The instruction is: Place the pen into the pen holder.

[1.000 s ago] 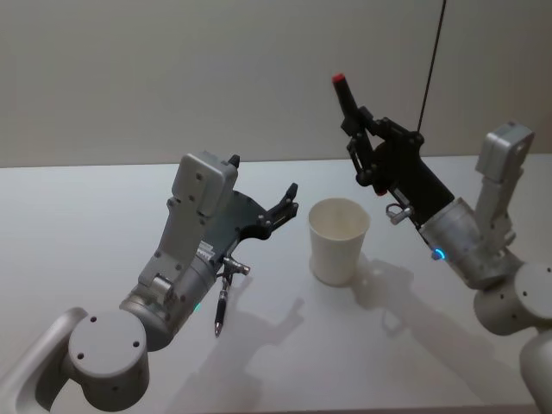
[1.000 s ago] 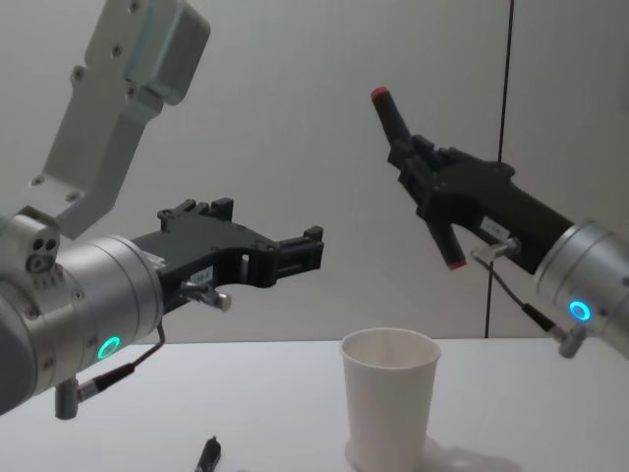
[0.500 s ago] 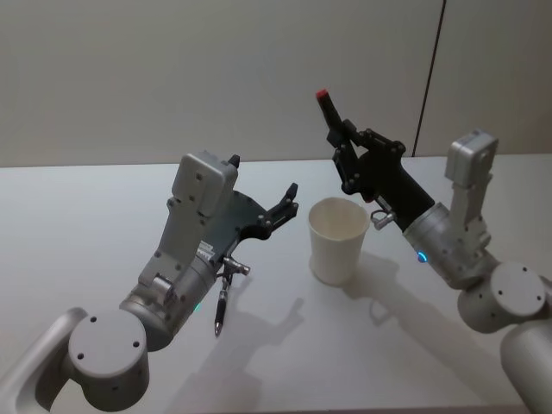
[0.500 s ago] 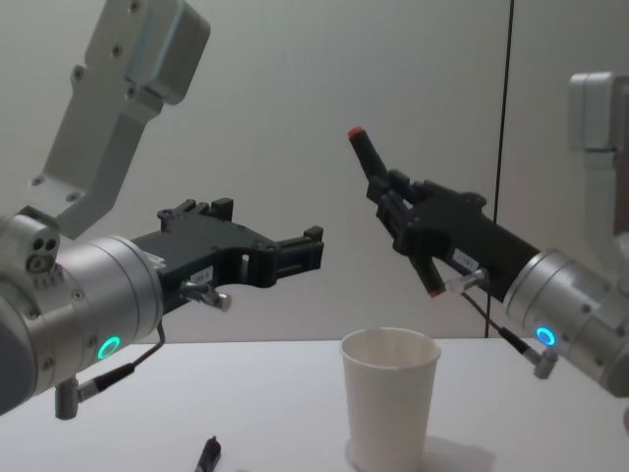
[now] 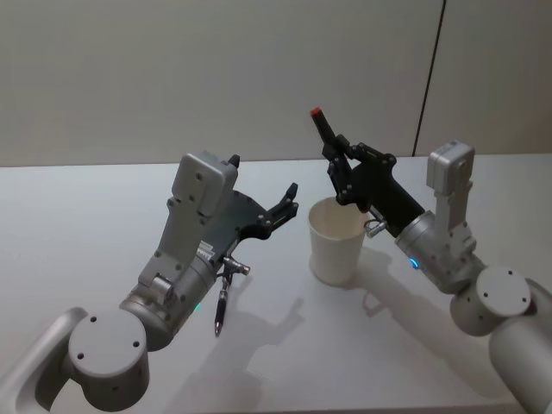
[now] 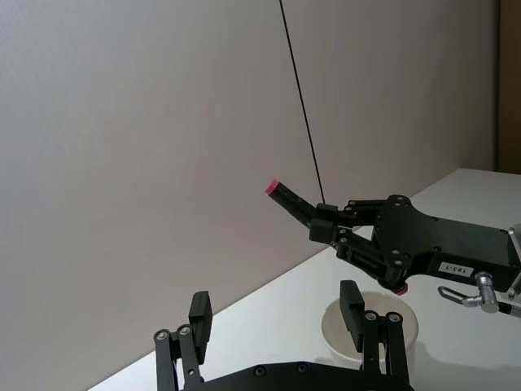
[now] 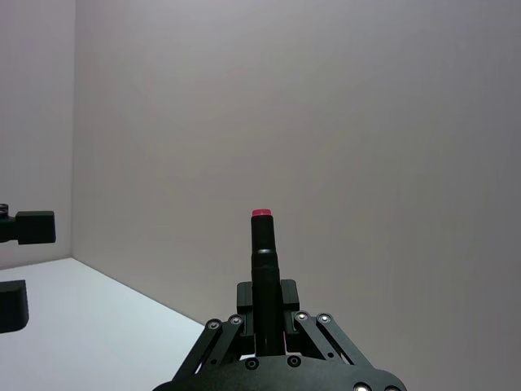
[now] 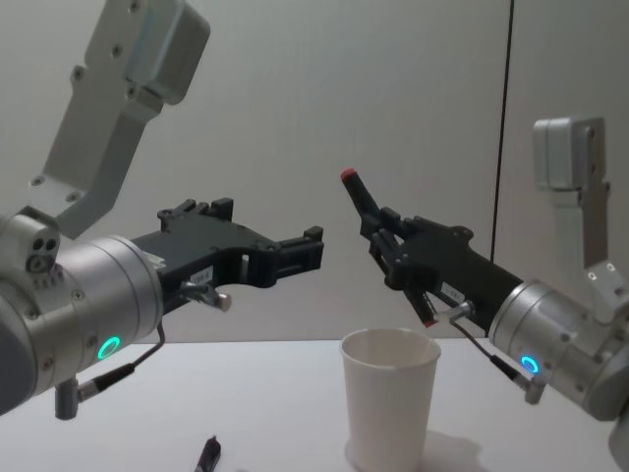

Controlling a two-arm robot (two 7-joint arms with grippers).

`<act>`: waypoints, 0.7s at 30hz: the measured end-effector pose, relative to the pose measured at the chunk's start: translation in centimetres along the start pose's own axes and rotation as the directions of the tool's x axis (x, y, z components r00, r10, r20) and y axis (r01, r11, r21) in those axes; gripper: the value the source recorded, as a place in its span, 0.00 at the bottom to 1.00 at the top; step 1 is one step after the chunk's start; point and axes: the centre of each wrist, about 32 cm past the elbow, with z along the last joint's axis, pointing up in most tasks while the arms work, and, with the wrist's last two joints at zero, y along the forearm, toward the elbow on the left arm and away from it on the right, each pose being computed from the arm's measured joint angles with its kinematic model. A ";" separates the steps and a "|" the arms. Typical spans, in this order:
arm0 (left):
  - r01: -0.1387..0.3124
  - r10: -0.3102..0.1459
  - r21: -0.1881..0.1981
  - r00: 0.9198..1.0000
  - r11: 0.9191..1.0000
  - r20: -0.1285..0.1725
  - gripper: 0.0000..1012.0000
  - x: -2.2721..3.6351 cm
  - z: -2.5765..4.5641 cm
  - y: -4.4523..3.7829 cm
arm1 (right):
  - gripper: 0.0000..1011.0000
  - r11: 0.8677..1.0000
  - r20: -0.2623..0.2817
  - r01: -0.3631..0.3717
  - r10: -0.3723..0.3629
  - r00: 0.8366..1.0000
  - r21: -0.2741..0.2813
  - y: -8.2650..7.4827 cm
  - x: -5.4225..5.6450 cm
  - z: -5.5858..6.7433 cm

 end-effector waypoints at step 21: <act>0.000 0.000 0.000 1.000 1.000 0.000 0.99 0.00 0.00 0.00 | 0.56 0.999 -0.047 -0.032 0.033 0.998 0.025 0.1 0.3 -1.3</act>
